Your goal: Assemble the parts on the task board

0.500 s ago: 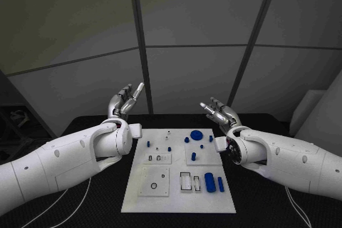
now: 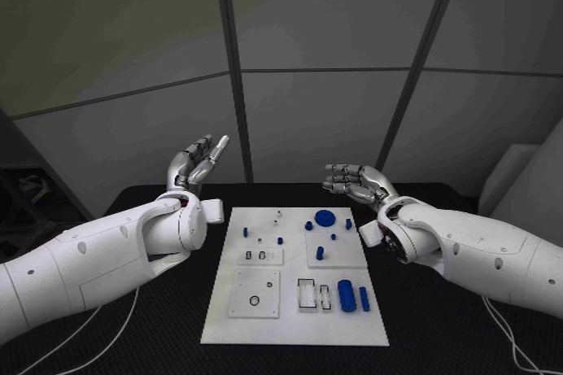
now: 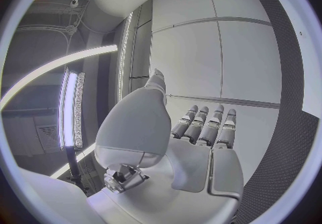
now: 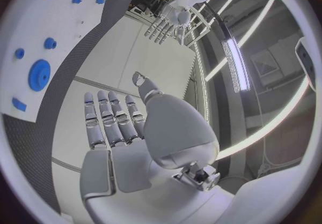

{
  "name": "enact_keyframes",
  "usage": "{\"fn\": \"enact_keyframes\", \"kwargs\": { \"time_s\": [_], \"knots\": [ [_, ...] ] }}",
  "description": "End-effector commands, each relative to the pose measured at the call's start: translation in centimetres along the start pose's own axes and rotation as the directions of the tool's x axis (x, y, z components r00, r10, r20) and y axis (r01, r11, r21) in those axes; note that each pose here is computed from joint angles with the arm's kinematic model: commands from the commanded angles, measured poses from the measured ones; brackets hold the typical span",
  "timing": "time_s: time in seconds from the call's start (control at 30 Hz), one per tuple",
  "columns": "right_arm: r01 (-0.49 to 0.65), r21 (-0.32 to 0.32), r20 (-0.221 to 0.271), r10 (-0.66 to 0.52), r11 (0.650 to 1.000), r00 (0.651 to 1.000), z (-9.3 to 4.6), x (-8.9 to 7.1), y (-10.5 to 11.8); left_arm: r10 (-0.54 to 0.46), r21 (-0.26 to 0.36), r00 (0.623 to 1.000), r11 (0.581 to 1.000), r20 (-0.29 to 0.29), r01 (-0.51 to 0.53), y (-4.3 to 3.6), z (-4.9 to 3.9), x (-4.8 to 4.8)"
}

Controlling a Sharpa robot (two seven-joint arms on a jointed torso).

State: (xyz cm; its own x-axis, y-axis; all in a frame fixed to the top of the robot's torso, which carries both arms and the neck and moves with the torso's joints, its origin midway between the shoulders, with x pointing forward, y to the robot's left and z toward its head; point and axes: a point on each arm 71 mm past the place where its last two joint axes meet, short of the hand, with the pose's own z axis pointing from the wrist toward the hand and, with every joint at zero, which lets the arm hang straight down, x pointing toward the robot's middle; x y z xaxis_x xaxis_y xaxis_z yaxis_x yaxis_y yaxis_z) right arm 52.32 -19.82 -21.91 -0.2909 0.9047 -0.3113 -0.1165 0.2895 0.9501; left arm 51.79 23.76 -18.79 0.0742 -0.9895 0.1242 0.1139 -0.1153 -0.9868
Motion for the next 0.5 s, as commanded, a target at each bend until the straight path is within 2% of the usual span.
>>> {"fn": "enact_keyframes", "kwargs": {
  "time_s": [0.03, 0.27, 0.4, 0.5],
  "knots": [
    [0.275, -0.127, 0.001, -0.278, 0.953, 0.961, 0.1, -0.1, 0.8, -0.024, 0.015, 0.998, 1.000, -0.066, 0.025, -0.32, -0.22, 0.31],
    [0.442, -0.156, -0.030, -0.452, 0.883, 0.892, 0.3, -0.3, 0.8, -0.027, 0.007, 0.993, 1.000, -0.116, 0.028, -0.84, -0.98, -0.06],
    [0.547, -0.164, -0.056, -0.562, 0.821, 0.825, 0.6, -0.3, 1.1, -0.030, 0.005, 0.988, 1.000, -0.153, 0.031, -1.19, -1.59, 0.27],
    [0.624, -0.167, -0.082, -0.642, 0.763, 0.762, 0.9, -0.1, 1.4, -0.034, 0.001, 0.984, 0.999, -0.177, 0.035, -1.48, -2.10, 0.52]
  ]
}}
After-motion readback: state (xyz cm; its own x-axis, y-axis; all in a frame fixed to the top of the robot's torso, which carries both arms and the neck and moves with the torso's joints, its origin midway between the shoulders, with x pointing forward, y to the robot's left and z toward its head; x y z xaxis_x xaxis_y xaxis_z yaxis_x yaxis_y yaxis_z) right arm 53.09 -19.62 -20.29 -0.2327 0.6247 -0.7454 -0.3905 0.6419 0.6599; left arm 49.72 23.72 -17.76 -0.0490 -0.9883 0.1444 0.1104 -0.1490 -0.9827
